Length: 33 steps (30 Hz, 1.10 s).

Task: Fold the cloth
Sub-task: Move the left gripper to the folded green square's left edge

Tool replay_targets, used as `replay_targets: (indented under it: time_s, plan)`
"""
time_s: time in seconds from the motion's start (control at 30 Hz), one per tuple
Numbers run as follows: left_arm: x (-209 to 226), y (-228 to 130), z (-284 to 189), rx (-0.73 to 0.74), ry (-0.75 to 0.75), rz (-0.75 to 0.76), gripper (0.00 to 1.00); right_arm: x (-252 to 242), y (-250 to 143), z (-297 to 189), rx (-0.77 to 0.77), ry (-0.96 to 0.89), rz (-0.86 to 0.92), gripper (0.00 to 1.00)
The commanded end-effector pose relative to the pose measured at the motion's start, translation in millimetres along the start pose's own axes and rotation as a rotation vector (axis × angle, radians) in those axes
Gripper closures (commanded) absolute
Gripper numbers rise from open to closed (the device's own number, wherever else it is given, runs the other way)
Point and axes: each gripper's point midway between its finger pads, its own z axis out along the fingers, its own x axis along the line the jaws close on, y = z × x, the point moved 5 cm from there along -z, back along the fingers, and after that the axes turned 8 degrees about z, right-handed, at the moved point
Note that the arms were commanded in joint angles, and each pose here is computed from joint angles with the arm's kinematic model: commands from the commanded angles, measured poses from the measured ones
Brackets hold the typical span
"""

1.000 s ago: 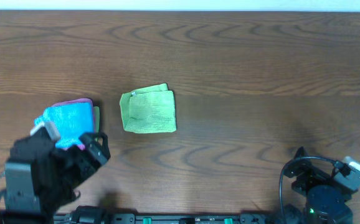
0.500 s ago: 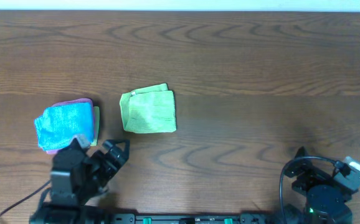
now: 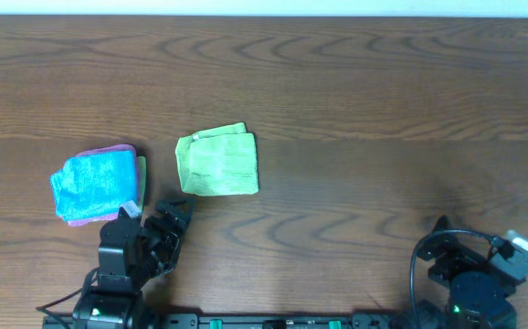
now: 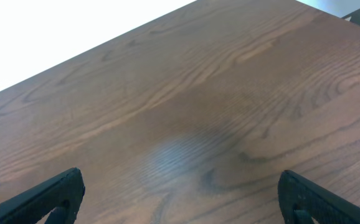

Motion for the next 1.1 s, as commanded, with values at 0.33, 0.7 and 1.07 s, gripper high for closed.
replay_targets:
  time_s: [0.33,0.7,1.07]
  plan:
    - [1,16,30,-0.025,0.061,-0.086,0.05,-2,1,0,-0.011,-0.016,0.013,0.01]
    - [4,19,69,0.053,0.069,-0.119,0.05,-2,1,0,-0.011,-0.016,0.013,0.01]
    - [8,22,93,0.077,0.06,-0.13,0.05,-2,1,0,-0.012,-0.015,0.013,0.01]
